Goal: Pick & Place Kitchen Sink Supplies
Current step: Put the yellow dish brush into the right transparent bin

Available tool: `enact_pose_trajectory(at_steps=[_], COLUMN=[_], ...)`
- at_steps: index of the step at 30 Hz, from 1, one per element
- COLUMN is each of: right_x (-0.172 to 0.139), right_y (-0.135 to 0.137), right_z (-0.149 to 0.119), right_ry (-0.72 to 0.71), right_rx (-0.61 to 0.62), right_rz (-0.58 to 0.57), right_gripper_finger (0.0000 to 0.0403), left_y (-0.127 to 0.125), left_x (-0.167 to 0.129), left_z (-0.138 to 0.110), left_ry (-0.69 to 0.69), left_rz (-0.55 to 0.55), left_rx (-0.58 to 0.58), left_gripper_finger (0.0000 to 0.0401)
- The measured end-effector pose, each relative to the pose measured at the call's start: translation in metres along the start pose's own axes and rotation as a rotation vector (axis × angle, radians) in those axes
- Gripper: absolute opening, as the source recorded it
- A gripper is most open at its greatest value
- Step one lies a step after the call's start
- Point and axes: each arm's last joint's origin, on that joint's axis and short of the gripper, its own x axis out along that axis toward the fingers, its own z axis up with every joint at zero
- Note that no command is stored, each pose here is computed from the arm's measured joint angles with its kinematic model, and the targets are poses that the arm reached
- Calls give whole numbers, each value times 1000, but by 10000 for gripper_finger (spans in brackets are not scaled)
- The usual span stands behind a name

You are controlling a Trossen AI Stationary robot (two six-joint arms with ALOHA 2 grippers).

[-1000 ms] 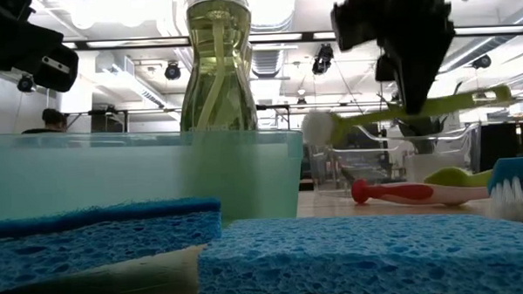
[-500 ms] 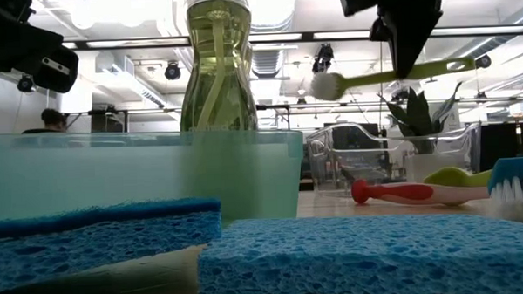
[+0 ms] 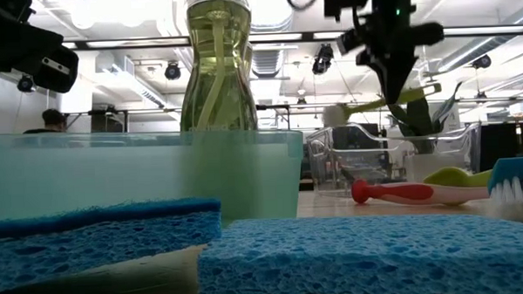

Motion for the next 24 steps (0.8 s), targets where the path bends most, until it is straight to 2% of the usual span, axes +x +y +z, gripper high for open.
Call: enact_pose_trajectory(at_steps=[3, 11, 15, 24], right_x=[13, 40, 54, 88], right_y=[-16, -46, -50, -47], right_z=[-4, -12, -19, -24], right_ry=[18, -47, -47, -91], right_rx=[-17, -54, -88, -108], right_rz=[17, 124, 194, 170], right_gripper_finger=[13, 14, 26, 23], left_y=[0, 0, 0, 0], left_x=[0, 0, 0, 0], left_z=[0, 0, 0, 0], left_ry=[0, 0, 0, 0], left_rz=[0, 0, 0, 0], left_rx=[0, 0, 0, 0], left_gripper_finger=[0, 0, 0, 0])
